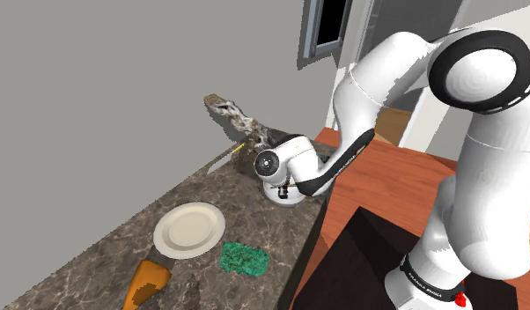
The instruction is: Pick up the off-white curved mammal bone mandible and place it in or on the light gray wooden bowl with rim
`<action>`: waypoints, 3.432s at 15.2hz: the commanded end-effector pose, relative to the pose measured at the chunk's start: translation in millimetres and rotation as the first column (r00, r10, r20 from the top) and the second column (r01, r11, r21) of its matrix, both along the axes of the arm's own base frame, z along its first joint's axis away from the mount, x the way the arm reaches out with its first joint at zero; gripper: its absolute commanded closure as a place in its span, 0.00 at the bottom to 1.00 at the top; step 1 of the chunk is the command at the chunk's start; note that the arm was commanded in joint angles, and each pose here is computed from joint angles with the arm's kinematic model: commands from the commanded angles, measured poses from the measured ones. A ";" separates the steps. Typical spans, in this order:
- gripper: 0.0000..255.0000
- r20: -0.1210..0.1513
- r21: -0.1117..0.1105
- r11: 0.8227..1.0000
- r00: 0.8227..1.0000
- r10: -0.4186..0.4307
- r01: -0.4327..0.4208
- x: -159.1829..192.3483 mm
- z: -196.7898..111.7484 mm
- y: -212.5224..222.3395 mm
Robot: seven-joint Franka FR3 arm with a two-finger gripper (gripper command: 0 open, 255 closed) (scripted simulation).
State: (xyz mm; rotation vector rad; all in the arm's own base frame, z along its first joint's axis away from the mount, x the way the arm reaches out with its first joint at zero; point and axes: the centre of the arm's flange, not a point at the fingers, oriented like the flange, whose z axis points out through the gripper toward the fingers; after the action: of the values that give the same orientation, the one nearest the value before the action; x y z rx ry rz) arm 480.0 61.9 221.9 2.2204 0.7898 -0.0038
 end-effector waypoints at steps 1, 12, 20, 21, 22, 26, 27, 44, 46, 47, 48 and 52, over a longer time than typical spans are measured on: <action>0.00 0.049 -0.088 0.996 0.998 0.039 -0.035 -13.7 -43.4 -1.3; 0.00 0.049 -0.088 0.996 0.998 0.039 -0.035 -5.0 -62.0 -22.4; 1.00 0.050 -0.088 0.996 0.998 0.039 -0.035 -3.7 -63.3 -21.9; 1.00 0.050 -0.088 0.996 0.998 0.039 -0.035 -3.6 -62.9 -21.8; 1.00 0.050 -0.088 0.996 0.998 0.039 -0.035 -3.6 -62.9 -21.9; 1.00 0.049 -0.088 0.996 0.998 0.039 -0.035 -5.0 -51.5 -22.4; 1.00 0.049 -0.088 0.996 0.998 0.039 -0.035 -5.0 -46.2 -22.4; 1.00 0.049 -0.088 0.996 0.998 0.039 -0.035 -5.0 43.6 -22.4; 1.00 0.049 -0.088 0.996 0.998 0.039 -0.035 -5.0 54.2 -22.4; 1.00 0.049 -0.088 0.996 0.998 0.039 -0.035 -5.0 59.4 -22.4; 1.00 0.049 -0.088 0.996 0.998 0.039 -0.035 -5.0 64.7 -22.4; 1.00 0.049 -0.088 0.996 0.998 0.039 -0.035 -4.3 77.4 -9.3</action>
State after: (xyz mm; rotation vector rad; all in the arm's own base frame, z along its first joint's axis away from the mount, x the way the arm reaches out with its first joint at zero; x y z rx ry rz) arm 475.0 45.2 296.7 2.1155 0.7877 0.0365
